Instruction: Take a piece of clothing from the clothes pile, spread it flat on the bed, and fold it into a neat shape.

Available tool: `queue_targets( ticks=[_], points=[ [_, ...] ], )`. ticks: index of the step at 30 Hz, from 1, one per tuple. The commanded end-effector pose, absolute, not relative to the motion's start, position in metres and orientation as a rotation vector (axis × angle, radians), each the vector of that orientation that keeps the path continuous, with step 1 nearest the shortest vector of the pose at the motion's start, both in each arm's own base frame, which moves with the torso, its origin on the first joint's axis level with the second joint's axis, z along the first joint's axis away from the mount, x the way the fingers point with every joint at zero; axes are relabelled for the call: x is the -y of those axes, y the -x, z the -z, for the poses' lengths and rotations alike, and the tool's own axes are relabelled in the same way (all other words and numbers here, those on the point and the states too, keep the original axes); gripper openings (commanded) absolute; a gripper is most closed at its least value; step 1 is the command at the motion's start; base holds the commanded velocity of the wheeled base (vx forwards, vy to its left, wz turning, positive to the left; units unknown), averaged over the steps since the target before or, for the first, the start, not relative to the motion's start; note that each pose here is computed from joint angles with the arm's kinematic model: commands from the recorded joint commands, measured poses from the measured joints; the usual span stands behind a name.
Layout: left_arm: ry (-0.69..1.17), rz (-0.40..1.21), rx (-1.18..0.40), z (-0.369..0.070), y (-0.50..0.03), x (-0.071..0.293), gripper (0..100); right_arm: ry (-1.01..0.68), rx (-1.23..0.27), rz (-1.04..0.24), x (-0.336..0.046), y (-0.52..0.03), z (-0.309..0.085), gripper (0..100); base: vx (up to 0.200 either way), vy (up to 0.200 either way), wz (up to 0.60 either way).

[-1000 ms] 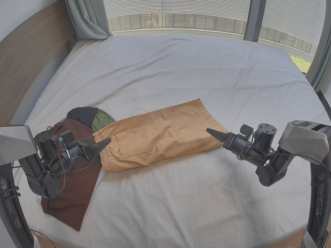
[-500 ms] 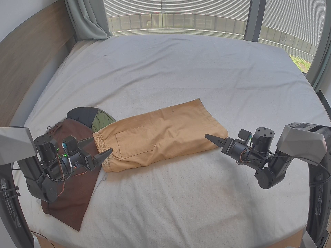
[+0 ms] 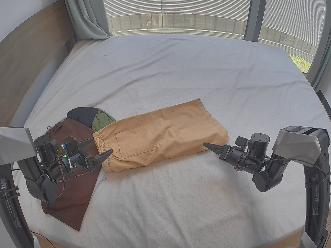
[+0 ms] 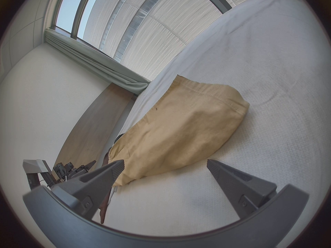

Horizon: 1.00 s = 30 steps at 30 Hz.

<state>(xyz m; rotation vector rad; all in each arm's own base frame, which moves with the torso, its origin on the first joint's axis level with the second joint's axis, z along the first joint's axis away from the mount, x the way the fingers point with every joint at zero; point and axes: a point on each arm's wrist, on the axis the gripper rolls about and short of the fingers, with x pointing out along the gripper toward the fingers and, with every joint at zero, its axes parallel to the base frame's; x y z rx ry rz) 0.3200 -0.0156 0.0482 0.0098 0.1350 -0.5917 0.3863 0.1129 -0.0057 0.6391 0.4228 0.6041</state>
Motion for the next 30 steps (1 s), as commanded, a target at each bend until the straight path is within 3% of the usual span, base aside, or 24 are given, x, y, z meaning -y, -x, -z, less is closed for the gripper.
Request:
queue_targets(
  ticks=[1,16,30],
  points=[
    [-0.009,0.592,-0.136,-0.048,-0.32,0.016,100,-0.641,-0.446,-0.598,-0.114,-0.39,0.02,100,0.0,0.0,0.0],
    [-0.007,0.593,-0.138,-0.047,-0.32,0.016,100,-0.632,-0.439,-0.648,-0.146,-0.407,0.049,100,0.0,0.0,0.0],
    [-0.006,0.604,-0.134,-0.048,-0.32,0.016,100,-0.633,-0.296,-0.641,-0.178,-0.432,0.056,100,0.0,0.0,0.0]
  ],
)
